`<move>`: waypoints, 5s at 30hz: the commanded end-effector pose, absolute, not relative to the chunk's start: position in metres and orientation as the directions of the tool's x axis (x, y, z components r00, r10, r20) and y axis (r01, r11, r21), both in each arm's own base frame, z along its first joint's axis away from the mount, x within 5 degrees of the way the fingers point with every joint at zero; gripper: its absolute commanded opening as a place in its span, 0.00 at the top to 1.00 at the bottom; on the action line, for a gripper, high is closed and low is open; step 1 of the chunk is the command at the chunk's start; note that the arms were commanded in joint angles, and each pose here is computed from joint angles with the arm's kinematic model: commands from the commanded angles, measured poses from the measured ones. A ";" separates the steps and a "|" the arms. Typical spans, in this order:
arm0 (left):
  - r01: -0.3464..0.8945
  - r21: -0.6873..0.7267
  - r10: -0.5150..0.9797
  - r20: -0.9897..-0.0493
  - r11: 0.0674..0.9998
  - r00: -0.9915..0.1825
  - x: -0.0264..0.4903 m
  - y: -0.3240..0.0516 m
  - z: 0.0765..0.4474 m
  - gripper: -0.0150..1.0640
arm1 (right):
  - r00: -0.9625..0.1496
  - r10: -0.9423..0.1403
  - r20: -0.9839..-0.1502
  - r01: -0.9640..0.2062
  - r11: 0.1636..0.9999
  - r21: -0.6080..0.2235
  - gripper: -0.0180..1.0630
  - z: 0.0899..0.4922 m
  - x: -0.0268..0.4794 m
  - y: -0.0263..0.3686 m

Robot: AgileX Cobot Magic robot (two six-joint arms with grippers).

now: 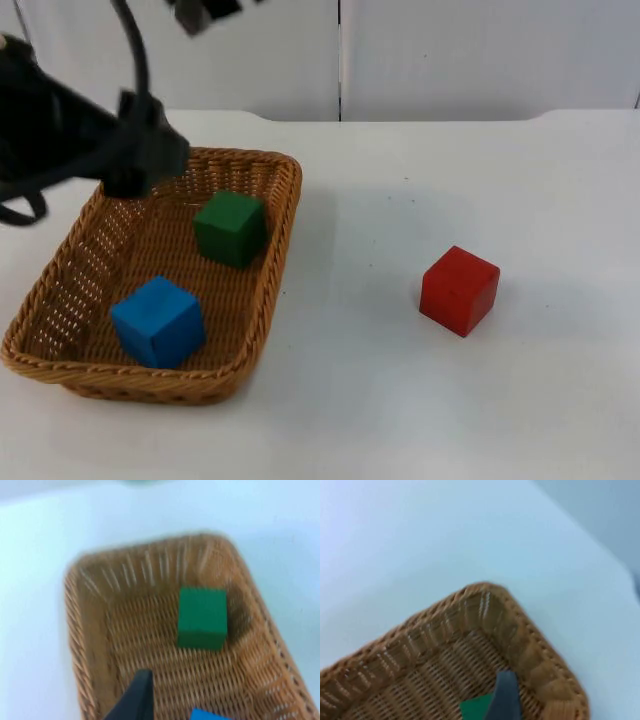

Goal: Pick up one cube with each hand and place exactly two cubes into the same basket, leaving the remaining cube outside.

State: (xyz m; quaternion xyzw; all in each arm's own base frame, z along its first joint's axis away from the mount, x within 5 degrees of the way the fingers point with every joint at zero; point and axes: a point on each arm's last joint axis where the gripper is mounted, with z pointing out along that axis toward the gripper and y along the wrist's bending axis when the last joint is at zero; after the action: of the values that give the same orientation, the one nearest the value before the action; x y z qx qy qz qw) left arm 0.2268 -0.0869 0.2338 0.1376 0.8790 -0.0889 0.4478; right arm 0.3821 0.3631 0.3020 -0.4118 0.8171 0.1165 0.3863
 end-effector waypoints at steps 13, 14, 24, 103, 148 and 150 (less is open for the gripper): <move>0.260 -0.001 0.144 -0.829 0.966 -0.540 0.186 -0.064 0.275 0.04 | -0.384 -0.560 -0.734 -0.755 0.648 -0.099 0.39 0.369 0.352 0.336; 0.254 -0.004 0.139 -0.828 0.967 -0.543 0.184 -0.062 0.276 0.04 | -0.389 -0.565 -0.727 -0.756 0.647 -0.099 0.39 0.368 0.351 0.336; 0.232 -0.035 0.090 -0.857 0.972 -0.508 0.164 -0.054 0.292 0.04 | -0.444 -0.568 -0.693 -0.776 0.630 -0.019 0.39 0.364 0.344 0.338; 0.398 -0.024 0.169 -0.881 0.917 -0.443 -0.006 -0.002 0.274 0.04 | -0.330 -0.358 -0.874 -0.774 0.632 0.033 0.39 0.354 0.126 0.144; 0.398 -0.021 0.172 -0.881 0.917 -0.441 -0.006 -0.002 0.275 0.04 | -0.278 -0.339 -0.899 -0.740 0.672 -0.024 0.39 0.284 -0.006 -0.005; 0.398 -0.021 0.172 -0.881 0.917 -0.441 -0.006 -0.002 0.275 0.04 | -0.277 -0.345 -0.897 -0.736 0.676 -0.033 0.39 0.283 -0.006 -0.006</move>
State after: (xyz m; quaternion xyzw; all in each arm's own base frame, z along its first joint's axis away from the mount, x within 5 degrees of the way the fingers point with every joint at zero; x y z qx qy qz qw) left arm -0.0059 -0.0025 0.2755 0.1694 0.8416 -0.1168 0.4994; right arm -0.0059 -0.0053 0.2834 -0.3436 0.7784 0.2031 0.4845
